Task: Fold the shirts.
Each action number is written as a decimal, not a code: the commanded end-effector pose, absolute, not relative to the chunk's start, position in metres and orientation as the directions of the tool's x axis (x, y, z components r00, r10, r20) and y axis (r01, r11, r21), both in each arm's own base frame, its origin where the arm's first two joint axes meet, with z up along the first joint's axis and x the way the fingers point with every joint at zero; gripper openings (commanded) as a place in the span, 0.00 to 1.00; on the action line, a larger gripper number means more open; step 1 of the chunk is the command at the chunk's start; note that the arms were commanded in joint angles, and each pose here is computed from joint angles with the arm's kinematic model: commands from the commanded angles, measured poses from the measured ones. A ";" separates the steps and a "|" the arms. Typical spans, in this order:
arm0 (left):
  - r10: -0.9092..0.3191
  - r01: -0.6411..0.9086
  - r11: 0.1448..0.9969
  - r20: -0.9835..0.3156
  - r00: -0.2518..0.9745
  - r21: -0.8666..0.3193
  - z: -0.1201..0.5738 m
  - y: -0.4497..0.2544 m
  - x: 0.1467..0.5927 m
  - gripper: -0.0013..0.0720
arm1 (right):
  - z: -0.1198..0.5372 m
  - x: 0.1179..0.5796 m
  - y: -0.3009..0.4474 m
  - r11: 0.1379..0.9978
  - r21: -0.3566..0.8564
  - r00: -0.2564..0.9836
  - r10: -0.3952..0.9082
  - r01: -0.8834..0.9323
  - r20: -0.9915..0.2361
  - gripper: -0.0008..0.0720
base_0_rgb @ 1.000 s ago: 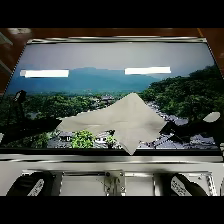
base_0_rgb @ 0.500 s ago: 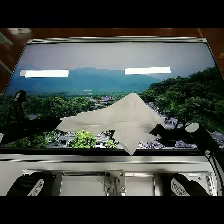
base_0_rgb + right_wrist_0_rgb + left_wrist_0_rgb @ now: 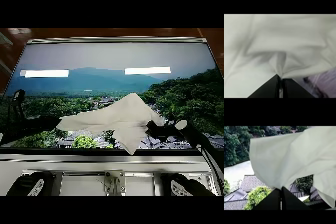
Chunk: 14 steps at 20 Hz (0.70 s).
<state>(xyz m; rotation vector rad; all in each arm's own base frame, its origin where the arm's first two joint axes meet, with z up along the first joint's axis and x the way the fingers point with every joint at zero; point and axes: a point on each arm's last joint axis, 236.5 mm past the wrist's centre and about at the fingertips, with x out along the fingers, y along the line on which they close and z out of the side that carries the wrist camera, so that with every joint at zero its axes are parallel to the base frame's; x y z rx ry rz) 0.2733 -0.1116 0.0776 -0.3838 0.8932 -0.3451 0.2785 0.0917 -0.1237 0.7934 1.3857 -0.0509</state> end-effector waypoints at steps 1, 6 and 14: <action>-0.392 0.141 0.909 -0.685 0.614 -0.393 0.087 -0.099 0.281 0.07 | -0.063 0.317 0.105 0.807 0.547 0.341 0.461 0.224 -0.819 0.11; -0.245 0.187 0.968 -0.493 0.835 -0.165 0.224 -0.063 0.307 0.07 | 0.179 0.356 0.078 0.936 0.271 0.738 0.345 -0.226 -0.580 0.11; -0.232 0.244 0.965 0.113 0.966 -0.101 0.503 -0.054 0.204 0.07 | 0.491 0.212 0.025 0.994 0.017 0.992 0.103 -0.105 0.074 0.11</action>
